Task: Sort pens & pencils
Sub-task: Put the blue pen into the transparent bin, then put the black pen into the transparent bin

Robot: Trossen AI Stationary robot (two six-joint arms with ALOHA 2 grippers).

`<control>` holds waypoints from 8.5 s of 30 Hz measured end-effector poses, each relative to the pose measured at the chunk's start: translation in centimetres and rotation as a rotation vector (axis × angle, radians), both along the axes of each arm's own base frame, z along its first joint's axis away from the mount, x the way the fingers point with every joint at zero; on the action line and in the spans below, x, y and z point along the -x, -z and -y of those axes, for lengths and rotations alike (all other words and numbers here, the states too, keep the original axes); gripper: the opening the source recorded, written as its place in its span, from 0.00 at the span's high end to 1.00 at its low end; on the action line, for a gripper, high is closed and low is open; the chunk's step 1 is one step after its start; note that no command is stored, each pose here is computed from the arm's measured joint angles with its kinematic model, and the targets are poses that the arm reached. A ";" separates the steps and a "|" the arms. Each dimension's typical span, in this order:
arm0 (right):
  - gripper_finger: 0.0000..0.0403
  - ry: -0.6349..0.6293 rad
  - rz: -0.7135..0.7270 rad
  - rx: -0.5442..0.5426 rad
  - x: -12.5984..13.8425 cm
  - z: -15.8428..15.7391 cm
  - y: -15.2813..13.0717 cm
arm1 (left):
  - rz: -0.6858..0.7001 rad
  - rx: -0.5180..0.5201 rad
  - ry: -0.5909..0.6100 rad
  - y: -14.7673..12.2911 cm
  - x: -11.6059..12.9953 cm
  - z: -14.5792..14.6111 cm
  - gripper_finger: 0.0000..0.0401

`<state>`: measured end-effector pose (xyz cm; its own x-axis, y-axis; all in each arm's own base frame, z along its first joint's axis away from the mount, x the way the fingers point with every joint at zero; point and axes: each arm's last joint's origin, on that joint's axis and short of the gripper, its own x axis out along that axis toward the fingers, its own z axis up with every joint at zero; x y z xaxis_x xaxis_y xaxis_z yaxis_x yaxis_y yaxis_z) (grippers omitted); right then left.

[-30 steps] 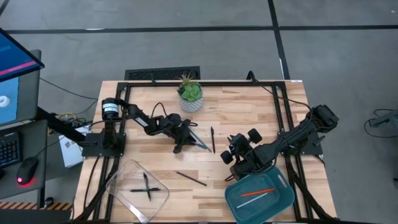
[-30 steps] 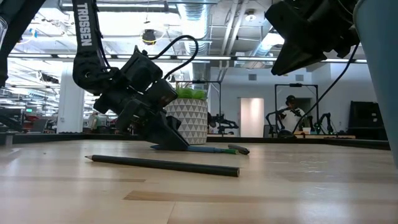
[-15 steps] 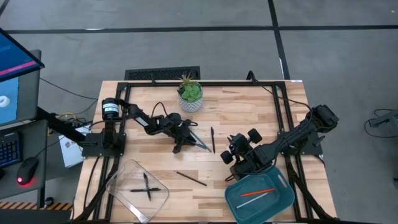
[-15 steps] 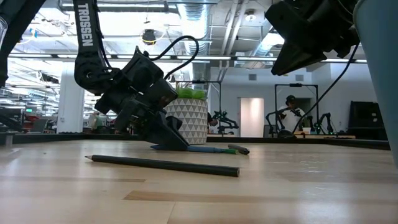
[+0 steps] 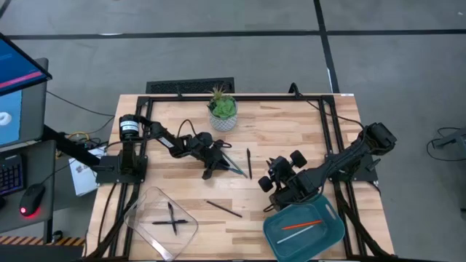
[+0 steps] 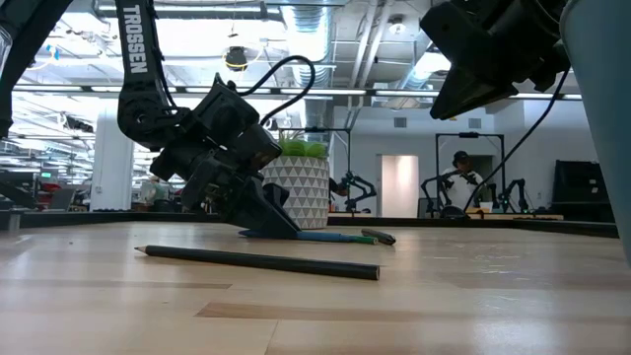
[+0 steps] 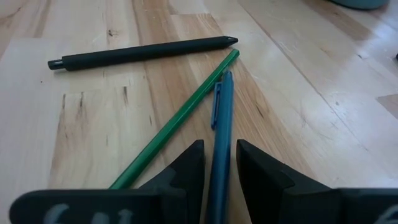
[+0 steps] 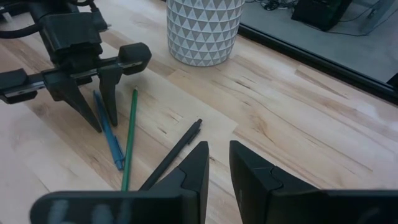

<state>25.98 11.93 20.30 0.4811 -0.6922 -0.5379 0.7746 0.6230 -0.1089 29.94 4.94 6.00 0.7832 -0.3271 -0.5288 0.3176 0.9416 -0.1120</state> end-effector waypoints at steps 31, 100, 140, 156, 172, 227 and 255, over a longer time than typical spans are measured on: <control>0.78 0.000 0.001 -0.001 0.0 0.0 0.0 | 0.003 -0.039 -0.015 0.0 0.0 0.0 0.96; 0.78 -0.013 -0.013 0.010 0.0 0.0 0.0 | 0.090 0.020 0.064 -1.0 -0.3 0.3 0.96; 0.78 -0.011 -0.009 0.007 -0.1 0.0 0.0 | 0.281 -0.108 0.125 -18.4 8.2 3.1 0.96; 0.78 -0.017 0.002 0.000 0.0 -0.3 0.0 | 0.150 0.147 0.402 -20.3 13.4 9.3 0.96; 0.78 -0.017 0.007 -0.004 -0.1 -0.3 0.0 | 0.185 0.110 0.356 -21.5 18.6 15.5 0.96; 0.78 -0.018 0.006 -0.002 -0.1 -0.3 0.0 | 0.156 0.330 0.278 -11.6 19.7 16.3 0.92; 0.78 -0.003 0.012 -0.005 -0.4 0.1 0.0 | 0.315 0.205 -0.139 -12.1 18.5 14.8 0.85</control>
